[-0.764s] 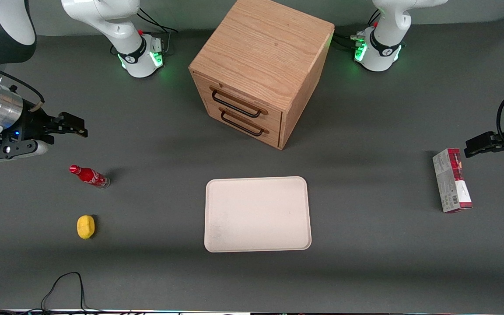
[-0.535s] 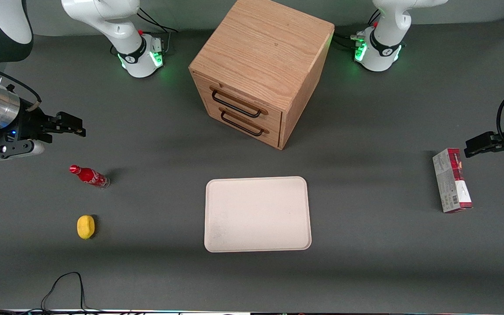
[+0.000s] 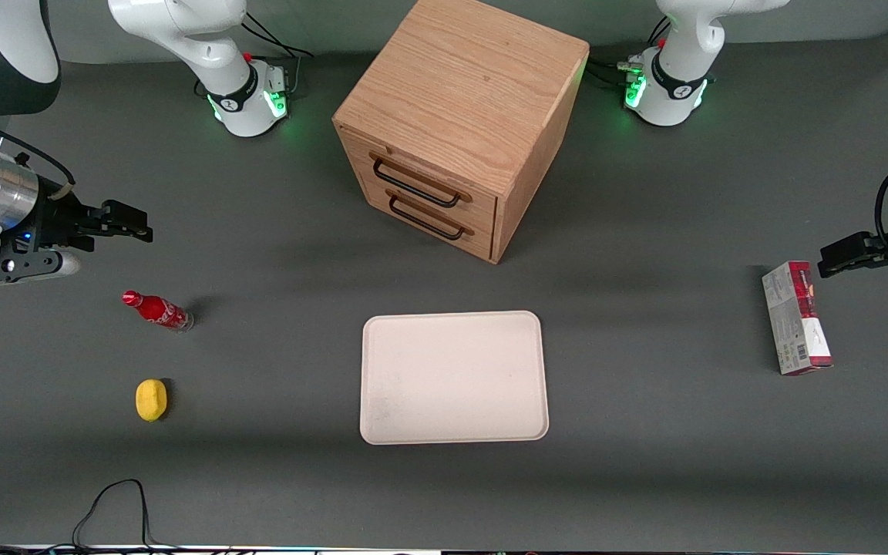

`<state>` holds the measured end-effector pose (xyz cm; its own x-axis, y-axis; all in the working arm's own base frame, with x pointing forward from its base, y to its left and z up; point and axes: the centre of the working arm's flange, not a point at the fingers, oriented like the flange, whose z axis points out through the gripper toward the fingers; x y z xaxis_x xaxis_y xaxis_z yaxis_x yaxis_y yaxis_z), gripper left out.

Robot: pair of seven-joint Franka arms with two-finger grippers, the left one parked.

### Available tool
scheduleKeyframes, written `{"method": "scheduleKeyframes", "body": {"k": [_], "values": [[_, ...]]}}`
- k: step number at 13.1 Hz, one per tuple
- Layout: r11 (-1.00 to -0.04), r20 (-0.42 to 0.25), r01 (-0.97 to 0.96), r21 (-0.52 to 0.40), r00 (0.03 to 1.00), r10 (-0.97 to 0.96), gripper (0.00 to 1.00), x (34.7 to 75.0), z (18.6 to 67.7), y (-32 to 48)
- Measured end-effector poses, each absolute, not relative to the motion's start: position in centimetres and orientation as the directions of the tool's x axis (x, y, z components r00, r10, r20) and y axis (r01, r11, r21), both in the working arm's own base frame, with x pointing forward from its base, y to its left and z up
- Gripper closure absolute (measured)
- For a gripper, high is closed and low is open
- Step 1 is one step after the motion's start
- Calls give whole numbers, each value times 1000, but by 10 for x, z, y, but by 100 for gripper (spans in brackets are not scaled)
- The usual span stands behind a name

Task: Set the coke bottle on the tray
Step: 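Move the right gripper toward the red Coca-Cola bottle, open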

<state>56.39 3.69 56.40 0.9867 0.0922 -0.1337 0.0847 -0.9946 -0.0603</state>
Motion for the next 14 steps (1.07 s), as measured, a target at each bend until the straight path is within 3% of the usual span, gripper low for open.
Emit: {"method": "scheduleKeyframes", "body": {"k": [5, 8, 14], "values": [[-996, -140, 80, -49, 986, 86, 0, 564, 563, 33], [-997, -146, 79, 3, 986, 78, 0, 564, 563, 23], [-998, -146, 61, 3, 988, 60, 0, 559, 566, -72]]}}
